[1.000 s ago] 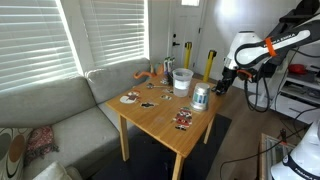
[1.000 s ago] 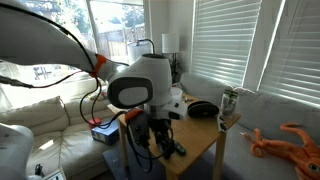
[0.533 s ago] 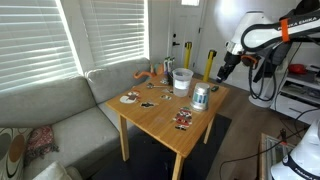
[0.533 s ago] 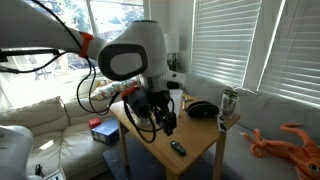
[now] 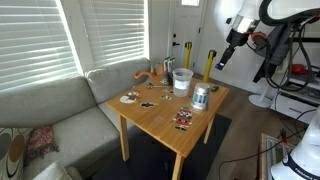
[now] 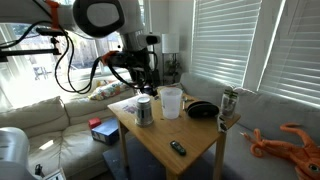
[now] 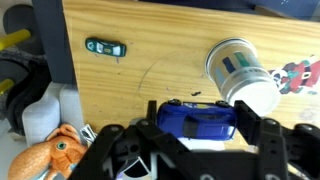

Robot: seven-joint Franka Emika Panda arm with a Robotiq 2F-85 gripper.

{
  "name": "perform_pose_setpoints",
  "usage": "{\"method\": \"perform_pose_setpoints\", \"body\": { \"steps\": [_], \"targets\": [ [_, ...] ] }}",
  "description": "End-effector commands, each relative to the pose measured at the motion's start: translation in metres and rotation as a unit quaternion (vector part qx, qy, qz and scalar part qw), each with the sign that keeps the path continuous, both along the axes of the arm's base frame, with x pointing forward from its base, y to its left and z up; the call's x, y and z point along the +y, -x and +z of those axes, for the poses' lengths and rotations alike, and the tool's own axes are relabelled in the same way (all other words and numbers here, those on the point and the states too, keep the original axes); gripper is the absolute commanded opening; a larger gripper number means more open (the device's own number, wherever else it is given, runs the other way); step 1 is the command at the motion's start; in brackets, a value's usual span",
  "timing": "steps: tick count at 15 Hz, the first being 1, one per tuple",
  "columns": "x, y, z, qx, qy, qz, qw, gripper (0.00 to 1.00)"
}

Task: Remove the metallic cup from the frost cup and put it on the table facing down, pick up the small toy car and put it on the metallic cup bottom facing up

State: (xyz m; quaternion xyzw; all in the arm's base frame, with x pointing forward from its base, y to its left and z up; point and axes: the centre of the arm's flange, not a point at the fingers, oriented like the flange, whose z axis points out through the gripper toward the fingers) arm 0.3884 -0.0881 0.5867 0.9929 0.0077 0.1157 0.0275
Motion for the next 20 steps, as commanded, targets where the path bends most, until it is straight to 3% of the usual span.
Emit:
{"method": "perform_pose_setpoints", "body": {
  "steps": [1, 6, 12, 20],
  "targets": [
    [0.034, -0.015, 0.000, 0.007, -0.009, 0.053, 0.9985, 0.50],
    [0.061, -0.029, -0.021, 0.041, -0.026, 0.083, 0.9954, 0.50],
    [0.065, -0.039, -0.041, 0.067, -0.026, 0.093, 0.9931, 0.50],
    [0.068, -0.053, -0.050, 0.072, -0.047, 0.098, 0.9914, 0.50]
  ]
}}
